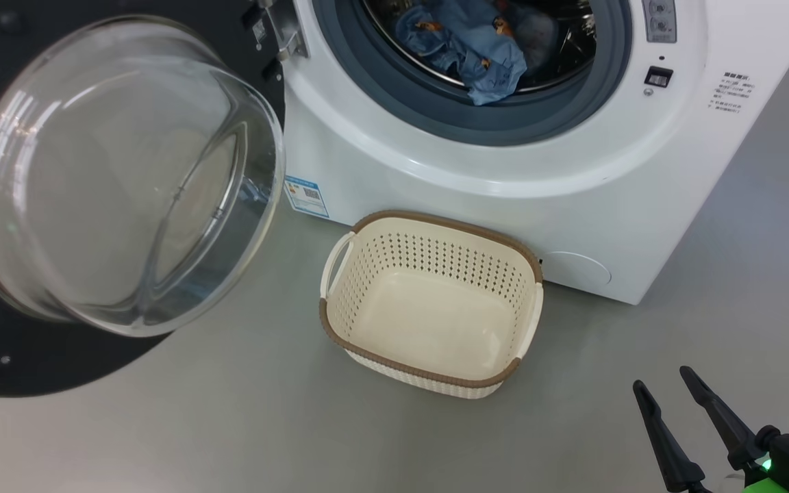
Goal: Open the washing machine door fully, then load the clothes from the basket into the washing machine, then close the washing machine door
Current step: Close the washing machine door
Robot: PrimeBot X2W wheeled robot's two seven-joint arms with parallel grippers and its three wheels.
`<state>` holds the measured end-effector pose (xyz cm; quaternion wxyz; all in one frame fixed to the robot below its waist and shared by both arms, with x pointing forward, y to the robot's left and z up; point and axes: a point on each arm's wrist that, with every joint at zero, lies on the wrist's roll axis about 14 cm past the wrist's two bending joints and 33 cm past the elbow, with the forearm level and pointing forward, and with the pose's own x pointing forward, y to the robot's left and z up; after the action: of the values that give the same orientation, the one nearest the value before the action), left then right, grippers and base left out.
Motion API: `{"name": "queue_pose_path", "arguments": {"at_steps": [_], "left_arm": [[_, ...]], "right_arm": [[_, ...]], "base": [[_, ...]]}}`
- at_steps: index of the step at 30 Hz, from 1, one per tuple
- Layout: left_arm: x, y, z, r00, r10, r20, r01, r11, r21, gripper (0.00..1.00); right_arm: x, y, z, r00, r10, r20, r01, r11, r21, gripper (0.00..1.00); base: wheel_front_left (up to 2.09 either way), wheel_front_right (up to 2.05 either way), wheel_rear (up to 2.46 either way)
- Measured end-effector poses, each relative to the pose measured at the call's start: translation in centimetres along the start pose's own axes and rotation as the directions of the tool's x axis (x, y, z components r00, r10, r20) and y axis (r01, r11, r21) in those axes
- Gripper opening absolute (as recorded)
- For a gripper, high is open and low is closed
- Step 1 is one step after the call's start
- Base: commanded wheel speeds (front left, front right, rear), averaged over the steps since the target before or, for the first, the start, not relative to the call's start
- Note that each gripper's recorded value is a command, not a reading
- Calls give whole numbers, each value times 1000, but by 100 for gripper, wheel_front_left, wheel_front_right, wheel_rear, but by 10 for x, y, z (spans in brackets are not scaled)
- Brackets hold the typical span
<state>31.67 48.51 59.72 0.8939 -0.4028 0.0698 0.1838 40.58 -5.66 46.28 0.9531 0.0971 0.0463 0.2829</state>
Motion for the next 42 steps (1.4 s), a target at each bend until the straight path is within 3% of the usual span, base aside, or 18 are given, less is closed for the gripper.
{"name": "queue_pose_path", "arguments": {"at_steps": [10,25,29,38,42], "left_arm": [[-21,-21,-34,975,-108,-196,113,993,15,0],[-45,-92,-97,819,-341,-462,397,918,26,0],[-47,-113,-119,762,-378,-526,464,885,35,0],[-54,-181,-183,567,-491,-661,654,757,-2,0],[-48,-211,-199,538,-525,-659,711,703,19,0]], "right_arm": [[-4,8,11,1000,4,29,-3,1000,-8,100],[-20,6,21,997,-43,60,43,999,-2,100],[-26,4,22,996,-65,65,64,998,7,100],[-45,-17,24,987,-146,74,146,989,4,100],[-52,-25,24,981,-180,78,180,984,8,100]], "base": [[0,0,0],[0,0,0],[0,0,0],[0,0,0],[0,0,0]]}}
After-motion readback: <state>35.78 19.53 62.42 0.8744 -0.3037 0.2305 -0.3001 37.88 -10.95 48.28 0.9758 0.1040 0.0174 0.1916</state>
